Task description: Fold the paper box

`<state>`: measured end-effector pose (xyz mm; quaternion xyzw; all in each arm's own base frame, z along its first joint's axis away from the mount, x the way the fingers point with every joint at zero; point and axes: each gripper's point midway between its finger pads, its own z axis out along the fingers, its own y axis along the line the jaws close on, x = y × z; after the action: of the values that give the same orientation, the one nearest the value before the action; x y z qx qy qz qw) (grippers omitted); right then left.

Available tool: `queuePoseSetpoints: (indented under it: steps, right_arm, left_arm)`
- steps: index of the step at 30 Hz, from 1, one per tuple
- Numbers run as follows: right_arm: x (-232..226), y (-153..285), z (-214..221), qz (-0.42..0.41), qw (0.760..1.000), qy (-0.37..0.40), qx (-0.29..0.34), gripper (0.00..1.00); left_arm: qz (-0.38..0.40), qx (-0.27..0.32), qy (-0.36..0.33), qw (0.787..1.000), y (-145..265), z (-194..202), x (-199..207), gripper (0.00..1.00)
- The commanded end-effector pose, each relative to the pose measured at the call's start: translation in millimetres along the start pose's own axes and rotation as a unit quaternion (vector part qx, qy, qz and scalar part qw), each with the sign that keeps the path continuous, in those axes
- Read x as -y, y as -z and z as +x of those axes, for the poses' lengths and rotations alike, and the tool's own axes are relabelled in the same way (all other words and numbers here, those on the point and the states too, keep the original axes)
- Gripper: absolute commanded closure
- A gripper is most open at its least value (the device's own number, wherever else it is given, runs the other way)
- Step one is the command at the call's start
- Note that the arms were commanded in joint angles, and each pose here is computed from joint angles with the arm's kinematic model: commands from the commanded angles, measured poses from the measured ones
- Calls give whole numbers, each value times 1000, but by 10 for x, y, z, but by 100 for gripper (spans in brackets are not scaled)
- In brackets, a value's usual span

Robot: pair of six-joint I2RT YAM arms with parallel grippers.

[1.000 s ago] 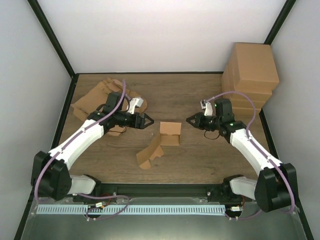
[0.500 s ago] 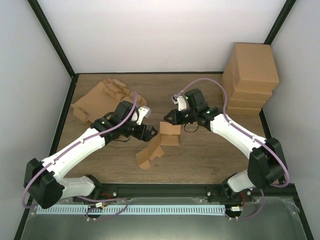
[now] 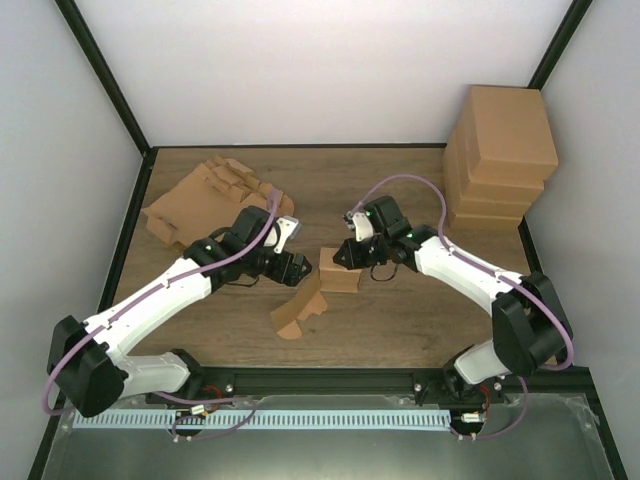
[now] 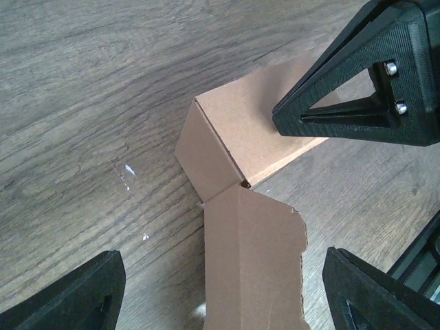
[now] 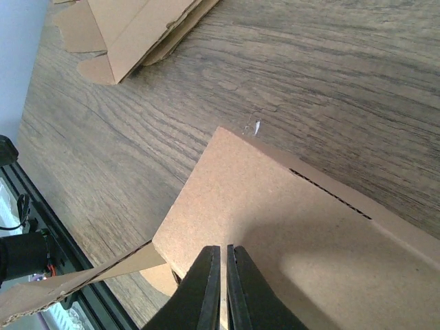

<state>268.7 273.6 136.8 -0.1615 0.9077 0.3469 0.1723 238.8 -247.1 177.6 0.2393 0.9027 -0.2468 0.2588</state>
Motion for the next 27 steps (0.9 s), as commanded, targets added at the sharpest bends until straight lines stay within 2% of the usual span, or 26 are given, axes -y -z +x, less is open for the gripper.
queuePoseSetpoints:
  steps: [1,4,8,11,14,17,20,23,27]
  right_arm:
    - [-39,42,-21,3,1000,21,10,96]
    - [-36,63,-43,8,999,27,17,95]
    - [-226,282,-206,-5,996,70,58,88]
    - [-365,504,-344,3,986,135,98,76]
    - [-519,633,-455,46,968,208,130,61]
    - [-609,708,-513,72,944,283,156,50]
    - [-678,658,-291,43,903,407,130,39]
    - [-633,619,-53,32,864,496,80,35]
    - [-547,619,-15,56,819,568,66,35]
  left_arm:
    - [-5,-9,-5,1000,3,46,-1,19]
    - [-10,-8,-2,1000,33,46,-14,19]
    - [-23,2,13,1000,117,-3,-36,19]
    - [-41,24,22,999,261,-92,-63,19]
    - [-57,48,31,997,432,-170,-94,18]
    - [-57,59,42,996,571,-192,-72,18]
    - [-38,52,54,996,605,-97,-17,17]
    - [-11,40,60,997,604,58,45,17]
    - [-12,32,65,997,628,194,21,17]
